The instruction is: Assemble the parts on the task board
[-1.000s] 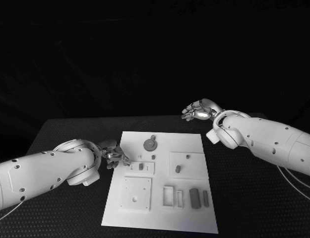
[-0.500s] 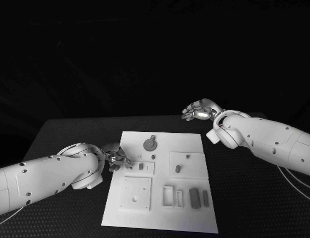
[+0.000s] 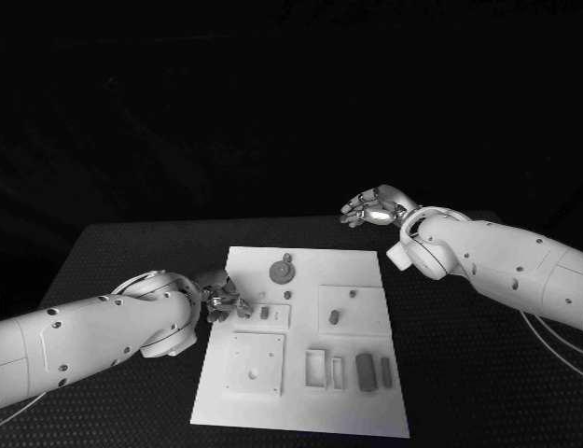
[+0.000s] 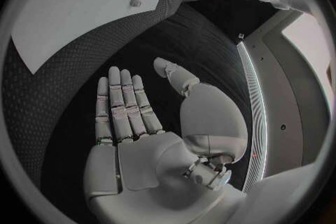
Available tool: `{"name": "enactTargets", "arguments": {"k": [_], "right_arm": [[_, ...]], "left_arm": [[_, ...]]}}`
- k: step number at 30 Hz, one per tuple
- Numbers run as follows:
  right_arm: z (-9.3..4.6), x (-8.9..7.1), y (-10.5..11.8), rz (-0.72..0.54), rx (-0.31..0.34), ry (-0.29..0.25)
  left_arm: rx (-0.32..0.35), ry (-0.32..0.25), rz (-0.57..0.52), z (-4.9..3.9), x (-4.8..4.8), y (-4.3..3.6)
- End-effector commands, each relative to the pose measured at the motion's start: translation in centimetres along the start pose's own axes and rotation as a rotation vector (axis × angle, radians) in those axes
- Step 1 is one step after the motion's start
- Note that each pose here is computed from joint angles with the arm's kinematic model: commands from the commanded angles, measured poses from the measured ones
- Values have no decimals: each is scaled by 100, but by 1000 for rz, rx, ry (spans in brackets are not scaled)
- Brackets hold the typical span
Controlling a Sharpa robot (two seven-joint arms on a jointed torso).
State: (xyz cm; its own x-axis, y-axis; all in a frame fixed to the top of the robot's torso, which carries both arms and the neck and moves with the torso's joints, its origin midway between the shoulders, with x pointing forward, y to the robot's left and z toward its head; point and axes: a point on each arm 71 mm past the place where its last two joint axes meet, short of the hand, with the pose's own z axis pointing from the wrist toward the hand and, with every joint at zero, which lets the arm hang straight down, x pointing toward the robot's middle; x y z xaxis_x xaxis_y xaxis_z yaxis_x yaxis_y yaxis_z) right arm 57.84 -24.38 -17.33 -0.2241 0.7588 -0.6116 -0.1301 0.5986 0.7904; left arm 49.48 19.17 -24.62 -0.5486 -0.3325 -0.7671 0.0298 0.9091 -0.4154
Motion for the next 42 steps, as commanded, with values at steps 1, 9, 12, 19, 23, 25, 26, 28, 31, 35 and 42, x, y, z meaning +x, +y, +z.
{"name": "enactTargets", "arguments": {"k": [1,9,12,19,23,25,26,28,31,35,42], "right_arm": [[2,18,17,3,-11,14],[-1,20,20,3,-13,15],[-2,26,25,4,-14,17],[-3,31,30,4,-15,18],[-4,30,30,4,-16,18],[-5,31,31,4,-16,18],[-4,32,31,5,-16,19],[-5,34,33,5,-16,19],[-4,39,37,5,-17,21],[-4,41,39,5,-18,21],[-5,41,39,5,-18,22]], "left_arm": [[3,-10,27,8,0,-17],[-3,-23,48,23,-6,-10],[-7,-25,48,26,-10,-2],[-11,-23,54,38,-2,4],[-13,-23,58,49,9,10],[-14,-23,57,54,17,14],[-14,-24,56,54,20,15],[-14,-24,56,56,22,16],[-13,-23,56,58,25,13],[-11,-21,57,62,30,4],[-12,-18,61,80,47,-7]]}}
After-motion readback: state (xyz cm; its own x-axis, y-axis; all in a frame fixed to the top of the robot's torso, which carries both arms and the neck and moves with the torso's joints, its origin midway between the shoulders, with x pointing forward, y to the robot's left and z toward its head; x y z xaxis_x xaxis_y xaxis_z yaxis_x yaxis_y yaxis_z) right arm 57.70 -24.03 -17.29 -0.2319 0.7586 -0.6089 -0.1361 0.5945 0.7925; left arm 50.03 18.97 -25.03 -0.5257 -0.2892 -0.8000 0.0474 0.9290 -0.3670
